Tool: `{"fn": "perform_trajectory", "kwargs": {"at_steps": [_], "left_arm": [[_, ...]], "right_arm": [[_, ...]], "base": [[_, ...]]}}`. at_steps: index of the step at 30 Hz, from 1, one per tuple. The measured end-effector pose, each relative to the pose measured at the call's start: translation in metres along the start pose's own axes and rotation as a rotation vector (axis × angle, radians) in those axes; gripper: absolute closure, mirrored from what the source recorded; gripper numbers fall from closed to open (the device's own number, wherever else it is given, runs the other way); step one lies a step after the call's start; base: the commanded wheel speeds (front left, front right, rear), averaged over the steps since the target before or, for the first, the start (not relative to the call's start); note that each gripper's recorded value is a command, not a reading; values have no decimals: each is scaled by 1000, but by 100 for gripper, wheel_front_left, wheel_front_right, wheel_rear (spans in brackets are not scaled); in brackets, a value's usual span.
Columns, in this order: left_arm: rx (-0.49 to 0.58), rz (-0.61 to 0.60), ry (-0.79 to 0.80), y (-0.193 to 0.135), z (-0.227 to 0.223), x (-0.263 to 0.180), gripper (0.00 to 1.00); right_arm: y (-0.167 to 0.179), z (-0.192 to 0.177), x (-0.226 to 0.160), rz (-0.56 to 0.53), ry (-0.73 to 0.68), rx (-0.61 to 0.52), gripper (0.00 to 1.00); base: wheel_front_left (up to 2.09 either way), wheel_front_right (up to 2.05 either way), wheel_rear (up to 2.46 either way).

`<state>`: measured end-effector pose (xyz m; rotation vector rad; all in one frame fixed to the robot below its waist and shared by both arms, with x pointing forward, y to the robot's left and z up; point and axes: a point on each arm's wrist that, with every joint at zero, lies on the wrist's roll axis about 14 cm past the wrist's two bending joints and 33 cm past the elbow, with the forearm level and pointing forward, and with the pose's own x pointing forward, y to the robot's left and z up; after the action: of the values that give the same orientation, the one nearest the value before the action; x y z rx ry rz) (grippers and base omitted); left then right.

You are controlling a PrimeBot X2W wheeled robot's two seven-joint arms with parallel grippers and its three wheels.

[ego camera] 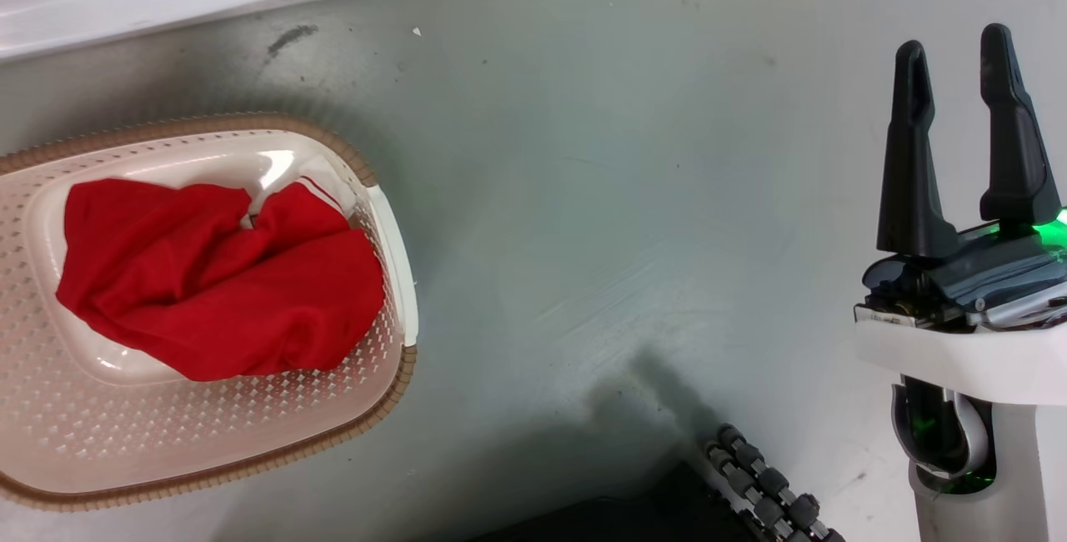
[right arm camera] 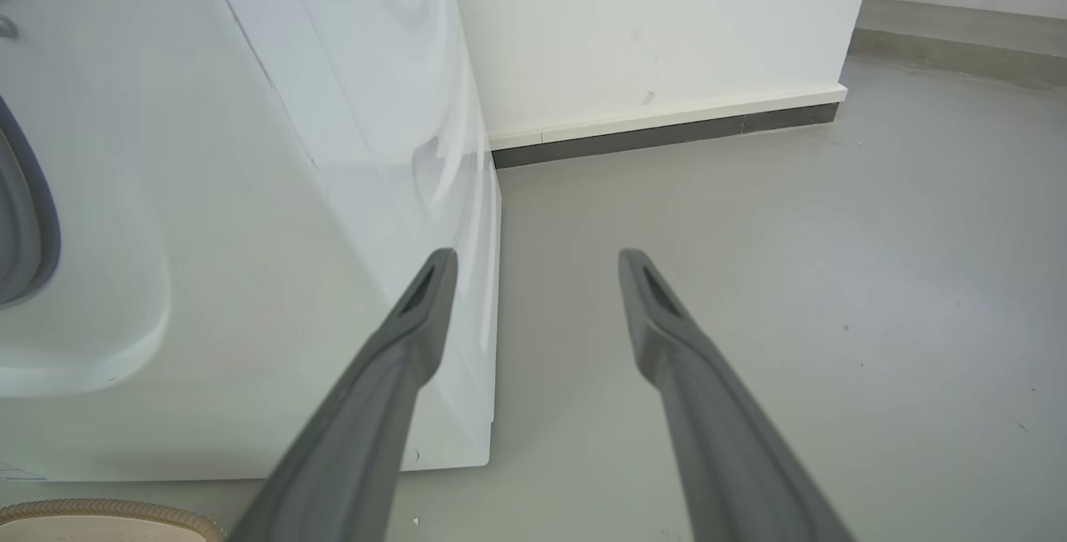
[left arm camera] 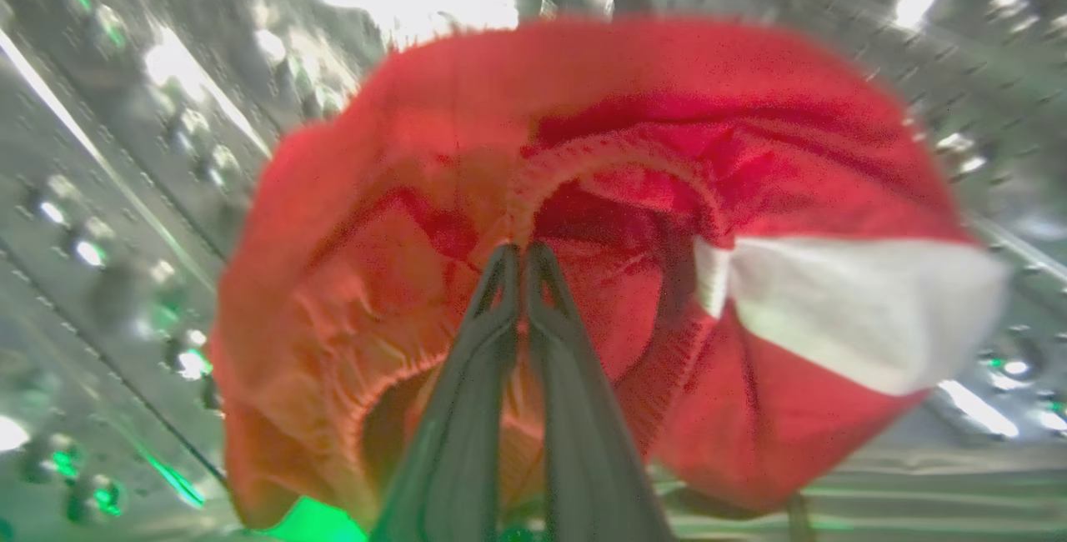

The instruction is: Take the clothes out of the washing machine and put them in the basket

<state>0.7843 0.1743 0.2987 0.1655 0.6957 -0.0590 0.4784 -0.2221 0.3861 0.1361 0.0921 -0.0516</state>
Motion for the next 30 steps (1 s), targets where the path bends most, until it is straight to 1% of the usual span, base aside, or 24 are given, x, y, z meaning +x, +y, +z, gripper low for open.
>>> {"fn": "perform_trajectory", "kwargs": {"at_steps": [5, 10, 13, 19, 24, 30], "left_arm": [[26, -27, -112, -5, 17, -16, 100], [10, -70, -221, -15, 32, -40, 100], [13, -95, -260, -22, 29, -55, 100], [33, -117, -335, -26, 19, -90, 100], [-4, -144, -407, -35, 13, -122, 100], [14, -149, -442, -31, 2, -159, 100]], "right_arm": [[8, 9, 0, 22, -20, 0, 0], [17, 20, -1, 47, -43, -2, 0], [24, 25, -4, 63, -53, 2, 0], [36, 44, -13, 90, -87, 16, 0], [39, 62, -23, 94, -118, 20, 0], [47, 80, -39, 112, -152, 22, 0]], "base": [[0, 0, 0], [0, 0, 0], [0, 0, 0], [0, 0, 0], [0, 0, 0], [0, 0, 0]]}}
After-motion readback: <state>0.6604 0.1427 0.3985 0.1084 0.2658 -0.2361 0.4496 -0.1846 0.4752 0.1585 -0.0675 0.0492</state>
